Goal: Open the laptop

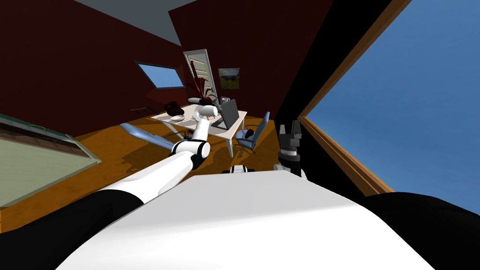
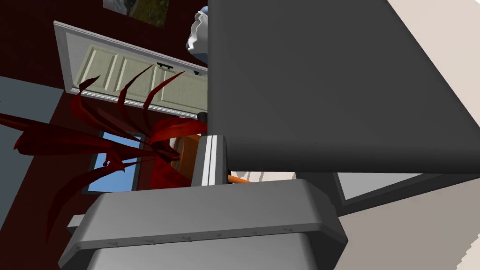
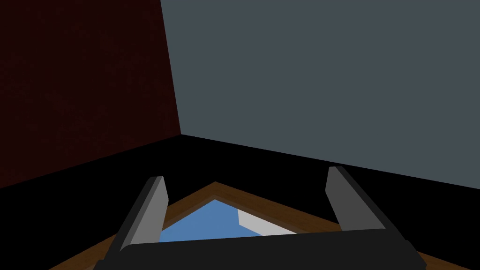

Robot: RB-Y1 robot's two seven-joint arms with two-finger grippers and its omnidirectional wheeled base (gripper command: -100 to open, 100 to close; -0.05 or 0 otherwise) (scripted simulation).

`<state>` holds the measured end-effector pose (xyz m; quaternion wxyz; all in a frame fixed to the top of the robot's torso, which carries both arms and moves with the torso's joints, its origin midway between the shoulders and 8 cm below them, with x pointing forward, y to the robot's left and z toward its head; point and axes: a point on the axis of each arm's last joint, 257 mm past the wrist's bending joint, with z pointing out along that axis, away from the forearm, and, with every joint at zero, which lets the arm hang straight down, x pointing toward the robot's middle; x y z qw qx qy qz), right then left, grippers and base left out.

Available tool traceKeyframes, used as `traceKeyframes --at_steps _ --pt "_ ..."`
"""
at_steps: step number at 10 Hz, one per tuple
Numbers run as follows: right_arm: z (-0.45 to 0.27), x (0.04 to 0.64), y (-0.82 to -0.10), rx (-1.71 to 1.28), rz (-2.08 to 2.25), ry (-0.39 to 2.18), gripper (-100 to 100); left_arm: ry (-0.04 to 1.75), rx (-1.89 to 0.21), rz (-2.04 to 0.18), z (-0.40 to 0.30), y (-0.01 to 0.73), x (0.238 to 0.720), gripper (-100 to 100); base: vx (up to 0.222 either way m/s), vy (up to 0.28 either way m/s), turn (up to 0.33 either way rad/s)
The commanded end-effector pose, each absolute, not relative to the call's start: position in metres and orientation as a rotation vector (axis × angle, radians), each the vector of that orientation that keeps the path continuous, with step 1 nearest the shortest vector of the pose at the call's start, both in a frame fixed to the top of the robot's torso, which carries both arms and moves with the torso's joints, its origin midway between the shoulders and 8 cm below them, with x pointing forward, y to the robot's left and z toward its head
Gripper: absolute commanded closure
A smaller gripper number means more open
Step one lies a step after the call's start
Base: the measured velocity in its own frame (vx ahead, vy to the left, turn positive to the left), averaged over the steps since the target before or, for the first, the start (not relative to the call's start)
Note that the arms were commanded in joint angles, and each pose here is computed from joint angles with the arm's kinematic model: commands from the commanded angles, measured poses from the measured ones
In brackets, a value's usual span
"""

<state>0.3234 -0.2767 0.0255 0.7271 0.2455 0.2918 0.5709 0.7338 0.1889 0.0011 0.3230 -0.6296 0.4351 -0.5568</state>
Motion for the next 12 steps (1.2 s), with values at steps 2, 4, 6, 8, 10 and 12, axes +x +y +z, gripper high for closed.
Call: traceKeyframes --at_steps 2,4,6,8,10,12 --pt "0.026 0.323 -0.277 0.541 1.259 0.643 0 1.038 -1.78 -1.577 -0.014 0.193 0.732 -100 0.004 -0.033 0.061" --pt "0.026 0.323 -0.277 0.541 1.259 0.643 0 0.965 -1.849 -1.647 -0.018 0.197 0.731 -100 -0.014 -0.027 0.058" --pt "0.026 0.323 -0.277 0.541 1.259 0.643 0 0.901 -1.909 -1.705 -0.024 0.199 0.729 -100 -0.003 -0.023 0.051" --pt "0.026 0.323 -0.277 0.541 1.259 0.643 0 0.815 -1.972 -1.767 -0.028 0.207 0.728 -100 -0.005 -0.022 0.068" --pt "0.026 0.323 -0.277 0.541 1.259 0.643 0 0.734 -2.018 -1.835 -0.026 0.21 0.727 -100 0.047 -0.046 0.02" --pt "0.026 0.323 -0.277 0.541 1.259 0.643 0 0.721 -2.028 -1.849 -0.026 0.209 0.727 -100 0.072 -0.048 -0.001"
